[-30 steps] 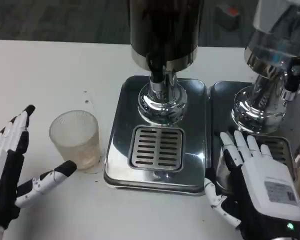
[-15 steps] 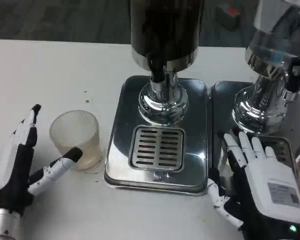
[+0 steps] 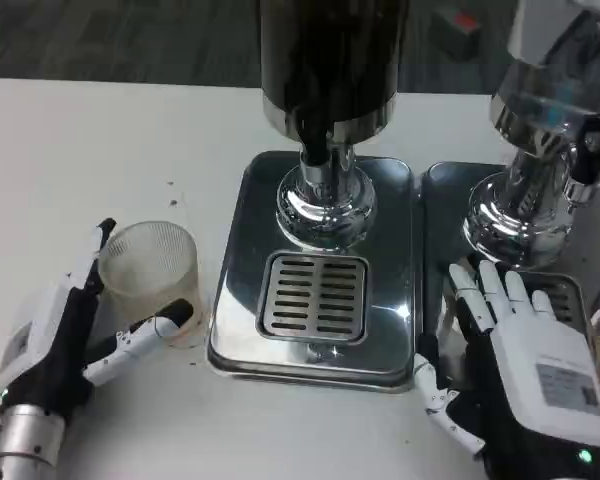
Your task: Grasp the cup under the faucet to collect the drink, then remove the cup.
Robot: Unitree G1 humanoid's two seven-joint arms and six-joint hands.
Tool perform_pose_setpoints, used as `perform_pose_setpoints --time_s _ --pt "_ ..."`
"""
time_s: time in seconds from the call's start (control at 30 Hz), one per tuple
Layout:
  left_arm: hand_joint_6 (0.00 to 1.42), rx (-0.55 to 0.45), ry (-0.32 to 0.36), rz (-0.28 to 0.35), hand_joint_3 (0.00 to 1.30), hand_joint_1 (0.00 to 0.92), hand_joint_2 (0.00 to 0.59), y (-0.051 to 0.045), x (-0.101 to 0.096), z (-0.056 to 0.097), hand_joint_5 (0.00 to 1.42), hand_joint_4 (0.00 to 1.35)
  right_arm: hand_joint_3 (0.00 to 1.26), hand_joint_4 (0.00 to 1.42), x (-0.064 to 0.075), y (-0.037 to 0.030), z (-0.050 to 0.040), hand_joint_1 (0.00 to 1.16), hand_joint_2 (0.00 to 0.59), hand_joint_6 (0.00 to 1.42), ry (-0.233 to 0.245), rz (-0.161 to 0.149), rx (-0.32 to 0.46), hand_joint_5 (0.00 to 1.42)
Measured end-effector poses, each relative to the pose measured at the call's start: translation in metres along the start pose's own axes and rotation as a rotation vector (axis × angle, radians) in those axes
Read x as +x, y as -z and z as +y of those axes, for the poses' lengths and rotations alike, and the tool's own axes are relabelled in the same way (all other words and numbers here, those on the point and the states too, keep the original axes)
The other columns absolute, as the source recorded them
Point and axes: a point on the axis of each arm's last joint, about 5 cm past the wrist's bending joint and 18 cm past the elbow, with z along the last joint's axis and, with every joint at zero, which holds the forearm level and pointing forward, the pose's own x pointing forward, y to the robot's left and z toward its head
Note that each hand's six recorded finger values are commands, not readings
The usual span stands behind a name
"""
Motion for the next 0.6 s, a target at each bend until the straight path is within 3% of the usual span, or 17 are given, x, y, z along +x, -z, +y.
perform_pose_setpoints --time_s 0.1,0.43,0.6 --pt "0.2 -0.023 -0.023 -0.004 0.0 0.13 0.005 -0.0022 0.005 0.002 0.14 0.0 0.1 0.0 0.0 -0.0003 0.0 0.29 0.538 0.0 0.0 0.005 0.001 0.0" --pt "0.27 -0.014 -0.006 -0.007 0.0 0.157 0.017 -0.0048 0.014 0.003 0.27 0.0 0.11 0.0 -0.003 -0.0023 0.0021 0.29 0.537 0.0 0.0 0.017 0.014 0.0" --pt "0.44 -0.008 0.003 -0.019 0.13 0.194 0.036 -0.0059 0.015 0.002 0.44 0.18 0.11 0.0 -0.004 -0.0039 0.0031 0.29 0.537 0.0 0.007 0.019 0.022 0.0"
